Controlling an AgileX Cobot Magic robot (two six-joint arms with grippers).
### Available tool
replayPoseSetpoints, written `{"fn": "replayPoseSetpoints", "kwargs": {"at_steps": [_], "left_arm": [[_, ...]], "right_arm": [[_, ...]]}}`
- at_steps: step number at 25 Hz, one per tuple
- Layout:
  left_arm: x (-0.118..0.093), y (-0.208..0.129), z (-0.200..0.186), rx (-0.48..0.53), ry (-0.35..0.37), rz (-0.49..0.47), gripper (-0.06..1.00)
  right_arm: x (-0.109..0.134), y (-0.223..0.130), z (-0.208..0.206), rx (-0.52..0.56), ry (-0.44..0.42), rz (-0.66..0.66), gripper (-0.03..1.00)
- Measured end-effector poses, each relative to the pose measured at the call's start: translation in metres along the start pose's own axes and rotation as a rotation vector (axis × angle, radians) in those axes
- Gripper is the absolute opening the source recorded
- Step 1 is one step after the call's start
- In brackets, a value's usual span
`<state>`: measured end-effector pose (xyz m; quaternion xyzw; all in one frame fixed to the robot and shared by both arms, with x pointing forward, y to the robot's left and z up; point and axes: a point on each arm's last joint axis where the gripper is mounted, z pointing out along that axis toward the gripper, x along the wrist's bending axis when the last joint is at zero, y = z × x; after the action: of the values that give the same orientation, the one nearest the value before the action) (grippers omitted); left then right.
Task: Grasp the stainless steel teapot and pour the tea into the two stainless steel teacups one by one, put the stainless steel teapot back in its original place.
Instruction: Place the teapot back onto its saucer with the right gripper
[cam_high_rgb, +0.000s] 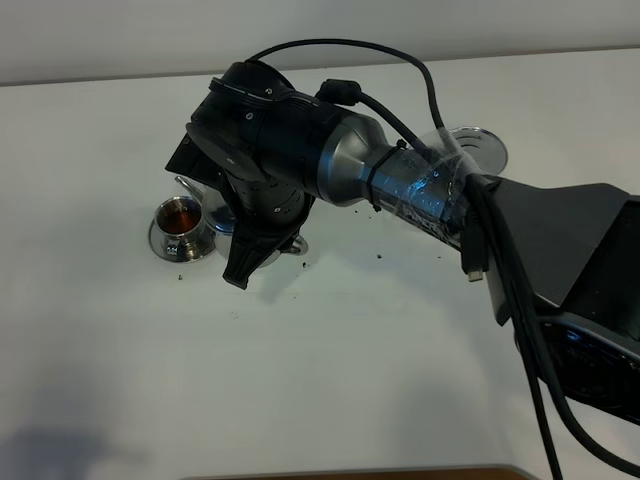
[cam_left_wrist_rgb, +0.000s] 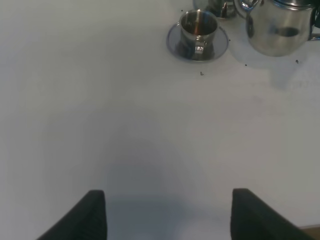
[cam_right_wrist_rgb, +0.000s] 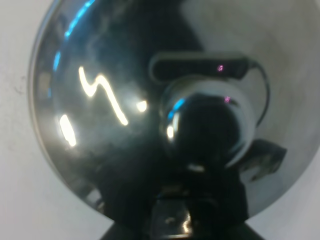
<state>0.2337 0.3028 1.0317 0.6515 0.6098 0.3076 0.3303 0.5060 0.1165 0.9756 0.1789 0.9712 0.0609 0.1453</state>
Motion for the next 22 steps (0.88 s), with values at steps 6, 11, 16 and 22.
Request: {"fn": "replayPoseSetpoints", "kwargs": {"at_steps": [6, 11, 16, 22], "left_arm": [[0.000, 0.000, 0.000, 0.000, 0.000, 0.000, 0.59], [0.000, 0.000, 0.000, 0.000, 0.000, 0.000, 0.59], [0.000, 0.000, 0.000, 0.000, 0.000, 0.000, 0.59], [0.000, 0.000, 0.000, 0.000, 0.000, 0.000, 0.59]], "right_arm": [[-0.014, -0.002, -0.031, -0.053, -0.057, 0.020, 0.19], [-0.043, -0.011, -0.054, -0.094, -0.071, 0.090, 0.19], [-0.088, -0.028, -0.067, -0.110, -0.101, 0.188, 0.19], [-0.152, -0.062, -0.077, -0.121, -0.097, 0.348, 0.19]]}}
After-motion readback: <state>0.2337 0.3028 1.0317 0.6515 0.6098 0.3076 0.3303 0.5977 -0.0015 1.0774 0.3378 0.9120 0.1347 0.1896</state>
